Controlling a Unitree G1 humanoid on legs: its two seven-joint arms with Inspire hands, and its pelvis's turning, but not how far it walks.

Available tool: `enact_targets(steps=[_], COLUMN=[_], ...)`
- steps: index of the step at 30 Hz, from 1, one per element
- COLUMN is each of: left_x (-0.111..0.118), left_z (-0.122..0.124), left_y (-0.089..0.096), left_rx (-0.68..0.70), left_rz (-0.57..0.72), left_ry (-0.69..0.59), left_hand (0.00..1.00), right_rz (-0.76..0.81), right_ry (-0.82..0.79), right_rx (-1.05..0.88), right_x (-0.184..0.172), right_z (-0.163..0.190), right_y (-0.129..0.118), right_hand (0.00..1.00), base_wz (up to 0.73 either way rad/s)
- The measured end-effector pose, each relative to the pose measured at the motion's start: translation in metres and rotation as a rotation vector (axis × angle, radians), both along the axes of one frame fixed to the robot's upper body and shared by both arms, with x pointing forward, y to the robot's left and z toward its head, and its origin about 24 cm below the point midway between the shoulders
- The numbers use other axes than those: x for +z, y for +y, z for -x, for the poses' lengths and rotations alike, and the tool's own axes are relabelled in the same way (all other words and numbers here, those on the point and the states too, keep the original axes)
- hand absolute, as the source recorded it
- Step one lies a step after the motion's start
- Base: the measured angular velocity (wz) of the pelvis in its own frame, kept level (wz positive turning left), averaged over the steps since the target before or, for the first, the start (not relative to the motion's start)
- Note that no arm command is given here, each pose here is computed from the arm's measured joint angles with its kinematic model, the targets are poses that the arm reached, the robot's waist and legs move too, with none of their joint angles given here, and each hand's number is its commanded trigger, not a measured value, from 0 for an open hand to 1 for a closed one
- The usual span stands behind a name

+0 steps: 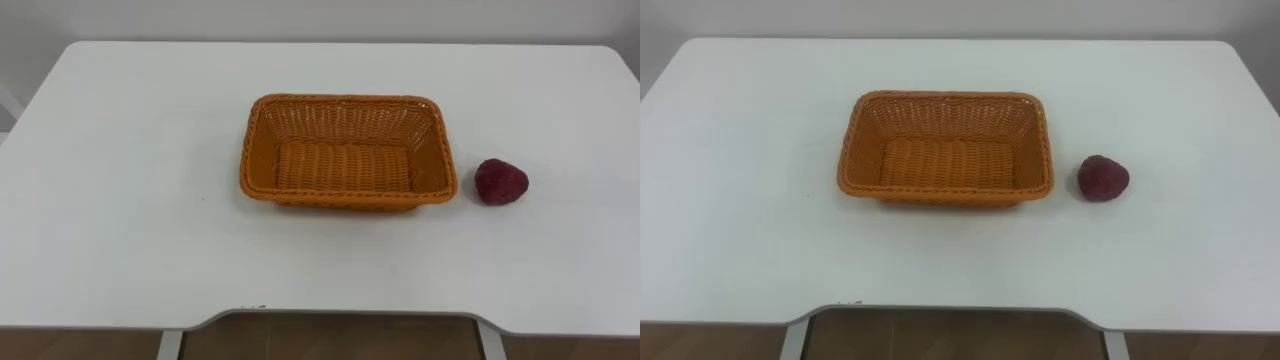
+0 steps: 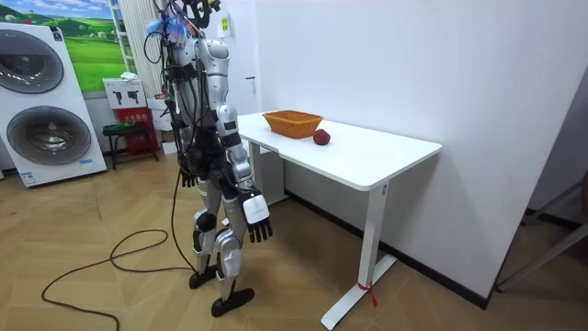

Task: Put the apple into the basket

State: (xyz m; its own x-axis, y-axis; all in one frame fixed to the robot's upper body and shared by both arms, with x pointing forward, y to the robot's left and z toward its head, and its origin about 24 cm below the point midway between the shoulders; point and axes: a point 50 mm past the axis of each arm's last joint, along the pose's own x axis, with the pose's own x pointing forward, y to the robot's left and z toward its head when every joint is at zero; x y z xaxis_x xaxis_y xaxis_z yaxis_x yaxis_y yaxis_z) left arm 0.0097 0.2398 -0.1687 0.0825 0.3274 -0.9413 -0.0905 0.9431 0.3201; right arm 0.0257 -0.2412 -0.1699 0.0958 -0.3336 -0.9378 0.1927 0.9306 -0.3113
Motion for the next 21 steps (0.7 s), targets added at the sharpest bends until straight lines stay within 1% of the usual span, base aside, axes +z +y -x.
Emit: enact_targets(steps=[7, 11, 16, 18, 19, 21], left_x=[0.0, 0.0, 0.001, 0.001, 0.002, 0.002], left_z=[-0.001, -0.001, -0.001, 0.0, 0.0, 0.0], left_y=[0.0, 0.0, 0.003, 0.004, 0.005, 0.007], left_rx=[0.0, 0.003, 0.074, 0.092, 0.1, 0.129], left_rz=[0.0, -0.007, -0.028, -0.032, -0.033, -0.038], left_ry=[-0.002, -0.005, -0.039, -0.049, -0.053, -0.065], left_hand=[0.0, 0.0, 0.0, 0.0, 0.0, 0.0], right_rz=[0.004, 0.002, 0.003, 0.01, 0.012, 0.02], right_ry=[-0.003, -0.021, -0.067, -0.11, -0.121, -0.182], right_rx=[-0.018, -0.128, -0.369, -0.554, -0.602, -0.807], right_x=[0.0, 0.0, 0.001, 0.002, 0.003, 0.005], right_z=[0.0, 0.001, 0.005, 0.004, 0.004, 0.0], right_y=[0.0, 0.0, -0.005, -0.01, -0.011, -0.017], right_hand=[0.0, 0.0, 0.0, 0.0, 0.0, 0.0], base_wz=[0.0, 0.0, 0.03, 0.0, -0.03, -0.05])
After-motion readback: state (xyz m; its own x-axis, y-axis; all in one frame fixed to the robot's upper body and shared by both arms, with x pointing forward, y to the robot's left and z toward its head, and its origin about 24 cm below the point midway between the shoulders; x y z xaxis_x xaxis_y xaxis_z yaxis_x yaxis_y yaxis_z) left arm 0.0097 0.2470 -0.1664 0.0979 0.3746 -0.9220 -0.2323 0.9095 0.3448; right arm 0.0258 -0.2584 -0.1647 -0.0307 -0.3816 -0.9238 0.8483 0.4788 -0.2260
